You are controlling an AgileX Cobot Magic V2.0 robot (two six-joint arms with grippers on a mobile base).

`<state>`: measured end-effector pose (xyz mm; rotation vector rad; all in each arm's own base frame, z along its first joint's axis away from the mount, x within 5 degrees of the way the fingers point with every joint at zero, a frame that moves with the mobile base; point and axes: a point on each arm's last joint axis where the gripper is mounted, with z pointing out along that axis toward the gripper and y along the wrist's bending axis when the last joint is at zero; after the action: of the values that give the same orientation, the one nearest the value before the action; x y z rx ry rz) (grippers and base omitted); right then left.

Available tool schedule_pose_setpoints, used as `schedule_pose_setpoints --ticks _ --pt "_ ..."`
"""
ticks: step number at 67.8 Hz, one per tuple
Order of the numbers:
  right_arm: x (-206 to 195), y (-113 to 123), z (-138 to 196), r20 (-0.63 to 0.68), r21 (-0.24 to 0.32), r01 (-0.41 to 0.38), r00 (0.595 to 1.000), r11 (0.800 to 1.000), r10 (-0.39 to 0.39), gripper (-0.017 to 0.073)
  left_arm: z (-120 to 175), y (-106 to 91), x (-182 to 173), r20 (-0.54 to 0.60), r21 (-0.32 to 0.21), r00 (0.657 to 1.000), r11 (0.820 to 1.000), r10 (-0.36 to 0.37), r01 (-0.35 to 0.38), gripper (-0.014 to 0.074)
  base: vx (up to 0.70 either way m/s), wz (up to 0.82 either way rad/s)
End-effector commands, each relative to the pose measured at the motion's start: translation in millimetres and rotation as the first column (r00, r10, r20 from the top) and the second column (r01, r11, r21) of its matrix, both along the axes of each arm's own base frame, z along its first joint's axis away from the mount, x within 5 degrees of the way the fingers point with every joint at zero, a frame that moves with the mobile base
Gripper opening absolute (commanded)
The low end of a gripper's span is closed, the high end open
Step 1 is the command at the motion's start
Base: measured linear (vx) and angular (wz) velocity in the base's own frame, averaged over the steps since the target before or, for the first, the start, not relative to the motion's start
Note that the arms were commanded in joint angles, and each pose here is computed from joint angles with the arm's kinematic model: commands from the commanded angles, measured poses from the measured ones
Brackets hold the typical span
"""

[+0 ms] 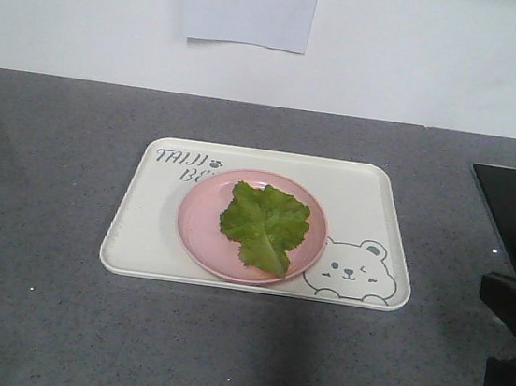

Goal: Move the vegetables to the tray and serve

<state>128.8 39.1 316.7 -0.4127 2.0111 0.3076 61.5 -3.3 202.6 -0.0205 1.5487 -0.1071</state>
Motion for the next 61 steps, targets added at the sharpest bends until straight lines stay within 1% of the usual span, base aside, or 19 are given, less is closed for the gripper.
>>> schedule_pose_setpoints --ticks 1,5,15,32,41,50,55,61 --pt "1.9 -1.2 12.6 0.070 0.018 0.022 0.997 1.000 -0.023 -0.0006 -3.9 1.3 -2.9 0.045 -0.003 0.999 1.000 0.017 -0.017 -0.0006 0.00 0.00" --pt "1.9 -1.2 12.6 0.070 0.018 0.022 0.997 1.000 -0.023 -0.0006 -4.5 1.1 -5.8 0.055 -0.002 0.998 1.000 0.014 -0.014 -0.0006 0.00 0.00" --pt "1.5 -0.9 12.2 0.064 0.017 0.018 0.998 1.000 -0.019 -0.0006 -8.2 0.7 -4.0 0.005 -0.004 1.000 1.000 0.011 -0.011 -0.0006 0.00 0.00" --pt "1.4 -0.8 12.0 0.062 0.017 0.016 0.998 1.000 -0.017 -0.0006 -5.2 0.8 -4.3 0.019 -0.023 1.000 1.000 0.011 -0.011 -0.0006 0.00 0.00" --pt "1.4 -0.8 12.0 0.062 0.017 0.016 0.998 1.000 -0.017 -0.0006 -5.2 0.8 -4.3 0.016 -0.072 1.000 0.997 0.010 -0.009 -0.0006 0.00 0.00" --pt "1.4 -0.8 12.0 0.062 0.017 0.016 0.998 1.000 -0.017 -0.0006 -5.2 0.9 -4.3 0.016 -0.076 1.000 0.997 0.011 -0.010 -0.0006 0.00 0.00" --pt "1.4 -0.7 12.0 0.062 0.016 0.016 0.998 1.000 -0.017 -0.0006 -5.2 0.9 -4.3 0.014 -0.115 1.000 0.993 0.010 -0.008 -0.0006 0.00 0.00" --pt "1.4 -0.7 12.0 0.062 0.016 0.016 0.998 1.000 -0.017 -0.0006 -5.3 0.9 -4.3 0.013 -0.116 1.000 0.993 0.010 -0.008 -0.0006 0.00 0.00"
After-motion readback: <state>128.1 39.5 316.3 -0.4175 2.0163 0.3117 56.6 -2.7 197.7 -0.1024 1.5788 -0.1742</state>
